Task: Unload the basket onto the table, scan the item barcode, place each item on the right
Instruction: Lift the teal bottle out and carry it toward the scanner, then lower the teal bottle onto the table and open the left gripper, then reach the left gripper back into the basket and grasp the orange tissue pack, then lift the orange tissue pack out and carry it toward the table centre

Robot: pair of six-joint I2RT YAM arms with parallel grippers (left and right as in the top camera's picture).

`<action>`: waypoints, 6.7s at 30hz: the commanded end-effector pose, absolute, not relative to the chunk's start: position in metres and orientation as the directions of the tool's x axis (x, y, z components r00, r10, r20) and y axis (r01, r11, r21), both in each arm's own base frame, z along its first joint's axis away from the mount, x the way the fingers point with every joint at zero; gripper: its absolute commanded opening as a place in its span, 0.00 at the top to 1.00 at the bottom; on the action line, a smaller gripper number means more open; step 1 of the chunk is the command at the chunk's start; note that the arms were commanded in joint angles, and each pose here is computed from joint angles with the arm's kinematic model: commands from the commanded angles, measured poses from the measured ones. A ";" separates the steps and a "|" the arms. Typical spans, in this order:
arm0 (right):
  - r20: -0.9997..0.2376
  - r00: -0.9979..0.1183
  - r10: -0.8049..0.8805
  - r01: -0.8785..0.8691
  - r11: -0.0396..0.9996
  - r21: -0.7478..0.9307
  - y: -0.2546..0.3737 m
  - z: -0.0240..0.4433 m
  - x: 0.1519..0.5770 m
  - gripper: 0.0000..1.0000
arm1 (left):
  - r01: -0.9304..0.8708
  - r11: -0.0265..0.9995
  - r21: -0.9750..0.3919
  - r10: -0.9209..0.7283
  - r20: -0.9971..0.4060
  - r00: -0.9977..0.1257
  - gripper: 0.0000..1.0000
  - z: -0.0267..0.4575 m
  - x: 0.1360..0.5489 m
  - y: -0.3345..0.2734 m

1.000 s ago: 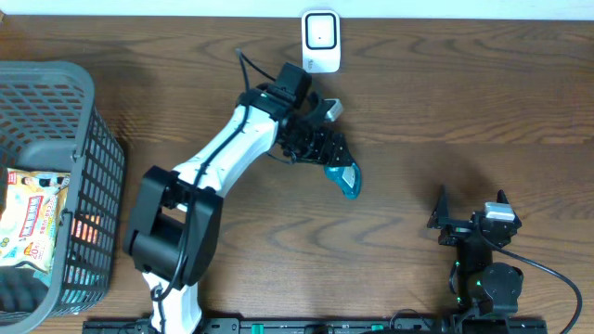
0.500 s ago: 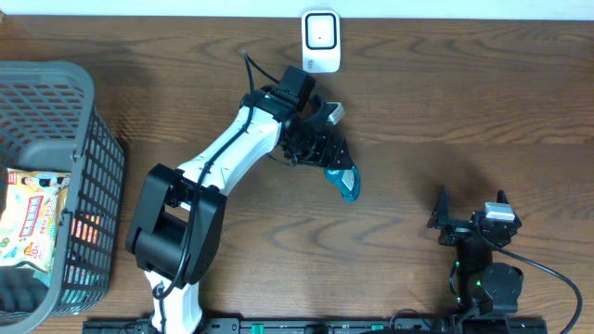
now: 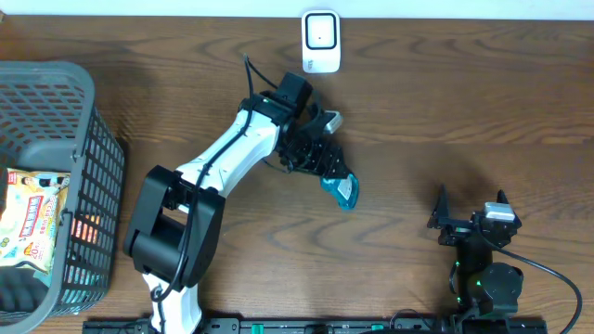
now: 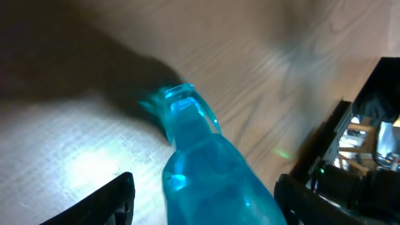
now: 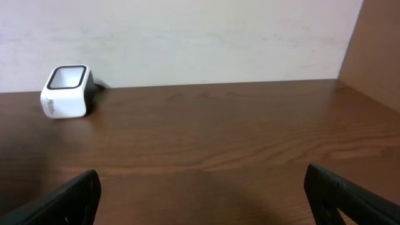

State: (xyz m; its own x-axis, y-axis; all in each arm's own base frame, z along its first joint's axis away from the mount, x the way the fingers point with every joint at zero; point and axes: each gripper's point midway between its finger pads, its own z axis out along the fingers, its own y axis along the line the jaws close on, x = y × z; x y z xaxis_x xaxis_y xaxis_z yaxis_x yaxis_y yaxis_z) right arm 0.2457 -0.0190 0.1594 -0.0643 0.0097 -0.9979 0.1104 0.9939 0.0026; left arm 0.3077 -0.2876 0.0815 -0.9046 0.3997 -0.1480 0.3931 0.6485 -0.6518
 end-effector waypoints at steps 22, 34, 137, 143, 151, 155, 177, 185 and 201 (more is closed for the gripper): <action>-0.998 -0.065 -0.005 0.128 0.992 -0.013 -0.023 0.159 0.245 0.01 | 0.298 0.725 -0.622 0.350 -0.040 -0.936 0.27 0.049 0.292 -0.272; -0.998 -0.065 -0.005 0.128 0.992 -0.013 -0.023 0.159 0.245 0.01 | 0.340 0.756 -0.560 0.341 -0.106 -0.934 0.10 0.054 0.312 -0.270; -0.998 -0.065 -0.005 0.128 0.992 -0.013 -0.023 0.159 0.245 0.01 | -0.948 0.135 0.288 -0.986 0.131 -0.101 0.92 0.006 0.213 0.202; -0.998 -0.065 -0.005 0.128 0.992 -0.013 -0.023 0.159 0.245 0.01 | -0.959 0.126 0.252 -0.990 0.100 -0.104 0.93 0.024 0.223 0.209; -0.998 -0.065 -0.005 0.128 0.992 -0.013 -0.023 0.159 0.245 0.01 | -0.994 0.104 -0.034 -0.993 -0.051 -0.102 0.93 0.124 0.268 0.224; -0.998 -0.065 -0.005 0.128 0.992 -0.013 -0.023 0.159 0.245 0.01 | -0.971 0.123 -0.205 -0.980 -0.180 -0.086 0.93 0.187 0.280 0.226; -0.998 -0.065 -0.005 0.128 0.992 -0.013 -0.023 0.159 0.245 0.01 | -0.165 0.777 -0.608 -0.612 -0.667 -0.425 0.93 0.406 0.321 0.023; -0.998 -0.065 -0.005 0.128 0.992 -0.013 -0.023 0.159 0.245 0.01 | -0.197 0.854 -0.482 -0.465 -0.537 -0.704 0.93 0.306 0.339 -0.049; -0.998 -0.065 -0.005 0.128 0.992 -0.013 -0.023 0.159 0.245 0.01 | -0.269 0.943 -0.195 -0.294 -0.113 -0.949 0.93 0.117 0.346 -0.110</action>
